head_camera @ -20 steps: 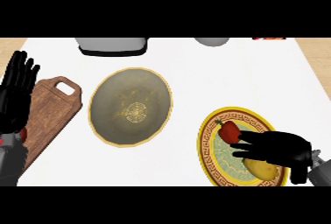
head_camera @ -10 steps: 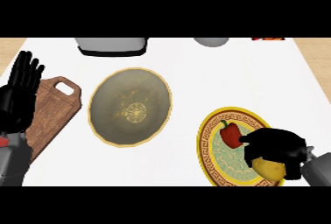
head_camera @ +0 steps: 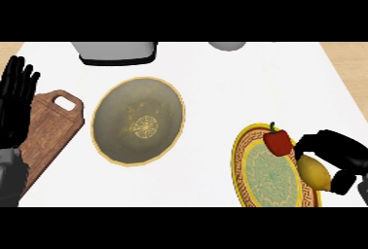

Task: Pick the lemon from the plate and place it in the bowl

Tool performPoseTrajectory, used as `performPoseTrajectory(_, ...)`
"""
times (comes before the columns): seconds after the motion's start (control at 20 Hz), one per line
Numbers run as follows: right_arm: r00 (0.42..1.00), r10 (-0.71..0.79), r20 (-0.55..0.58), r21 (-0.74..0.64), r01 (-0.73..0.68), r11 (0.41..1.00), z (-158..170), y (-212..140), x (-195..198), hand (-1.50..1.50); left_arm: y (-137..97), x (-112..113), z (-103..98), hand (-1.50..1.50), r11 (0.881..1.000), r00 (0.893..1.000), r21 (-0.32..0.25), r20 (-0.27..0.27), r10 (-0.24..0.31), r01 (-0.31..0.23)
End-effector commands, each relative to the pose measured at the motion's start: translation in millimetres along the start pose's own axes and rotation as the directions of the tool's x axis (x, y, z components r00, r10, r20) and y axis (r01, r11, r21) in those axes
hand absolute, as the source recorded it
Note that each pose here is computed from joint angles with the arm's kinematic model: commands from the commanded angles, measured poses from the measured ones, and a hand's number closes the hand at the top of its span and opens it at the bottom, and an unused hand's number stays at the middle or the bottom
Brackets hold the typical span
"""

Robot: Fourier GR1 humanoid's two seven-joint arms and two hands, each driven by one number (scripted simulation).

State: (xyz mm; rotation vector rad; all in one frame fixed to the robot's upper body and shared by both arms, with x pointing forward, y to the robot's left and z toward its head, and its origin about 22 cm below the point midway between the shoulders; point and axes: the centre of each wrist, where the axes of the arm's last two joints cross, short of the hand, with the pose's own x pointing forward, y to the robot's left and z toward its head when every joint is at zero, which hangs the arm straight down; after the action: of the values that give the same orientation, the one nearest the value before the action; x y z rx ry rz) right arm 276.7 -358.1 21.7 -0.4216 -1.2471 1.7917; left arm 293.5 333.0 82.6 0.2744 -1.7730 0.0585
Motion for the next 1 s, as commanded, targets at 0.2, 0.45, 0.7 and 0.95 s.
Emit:
performPoseTrajectory(0.2, 0.79, -0.238, -0.565, -0.281, 0.088, 0.956, 39.7, -6.5, -27.4, 1.5, 19.0, 0.4, 6.2, 0.0, 1.0, 1.0, -0.007, -0.005, -0.009, 0.009)
performPoseTrajectory(0.45, 0.759, -0.229, -0.61, -0.397, -0.043, 0.917, 80.6, -32.9, 7.2, 1.5, 2.4, 5.3, 12.5, 0.0, 1.0, 1.0, -0.011, -0.002, -0.007, 0.007)
performPoseTrajectory(0.7, 0.862, -0.283, -0.42, -0.537, 0.015, 0.844, 90.4, -86.5, 51.7, 1.5, 14.9, 2.6, 3.2, 0.0, 1.0, 1.0, -0.003, 0.011, 0.004, -0.004)
performPoseTrajectory(0.95, 0.918, -0.242, -0.314, -0.636, -0.013, 0.772, 117.1, -136.7, 102.4, 1.5, 0.8, 11.6, -2.1, 0.0, 1.0, 1.0, -0.017, 0.003, 0.003, -0.003)
